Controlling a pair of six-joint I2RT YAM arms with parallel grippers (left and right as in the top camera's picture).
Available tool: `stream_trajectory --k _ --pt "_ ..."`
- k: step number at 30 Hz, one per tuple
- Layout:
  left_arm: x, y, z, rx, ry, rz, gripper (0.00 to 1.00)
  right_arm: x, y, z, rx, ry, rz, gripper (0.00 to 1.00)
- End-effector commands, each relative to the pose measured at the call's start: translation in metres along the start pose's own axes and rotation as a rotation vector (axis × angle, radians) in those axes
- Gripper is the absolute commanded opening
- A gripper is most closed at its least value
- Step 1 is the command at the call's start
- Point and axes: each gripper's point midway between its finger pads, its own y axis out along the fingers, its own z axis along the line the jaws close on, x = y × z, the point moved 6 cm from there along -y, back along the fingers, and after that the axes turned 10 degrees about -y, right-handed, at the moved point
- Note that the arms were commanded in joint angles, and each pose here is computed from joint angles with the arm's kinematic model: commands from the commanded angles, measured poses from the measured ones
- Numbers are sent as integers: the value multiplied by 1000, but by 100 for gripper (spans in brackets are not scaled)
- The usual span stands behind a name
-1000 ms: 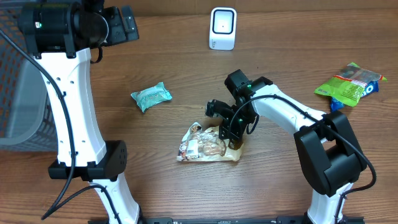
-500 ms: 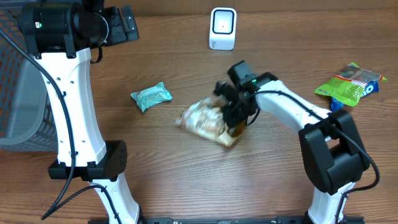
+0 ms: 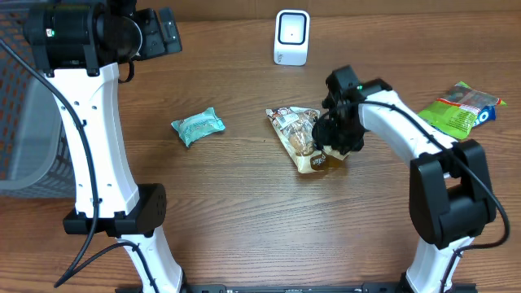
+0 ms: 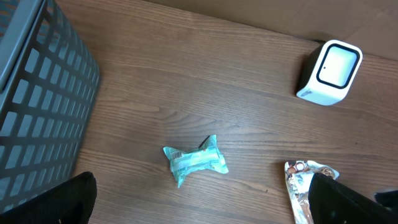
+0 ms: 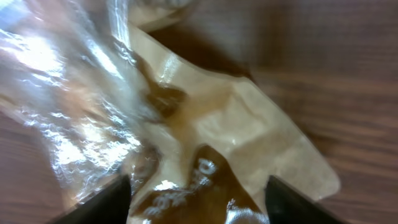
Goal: Scan the item barcode
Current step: 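Lift the brown bag with the right gripper up to the scanner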
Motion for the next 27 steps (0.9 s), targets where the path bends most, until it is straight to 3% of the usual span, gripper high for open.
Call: stream_trajectory --k 1,6,20,25,27 --pt "-1 -8 -1 -8 -2 -16 100 22 -63 21 43 -39 -192 96" --pt "-1 -8 -1 -8 -2 -16 100 21 -56 25 49 -53 -193 100" --pt "-1 -8 -1 -8 -3 -16 100 7 26 19 8 -98 -211 93" --pt "-1 -8 -1 -8 -2 -16 100 3 51 13 9 -95 -191 82" --pt "-1 -8 -1 -8 -3 -16 100 2 56 11 6 -92 -177 64"
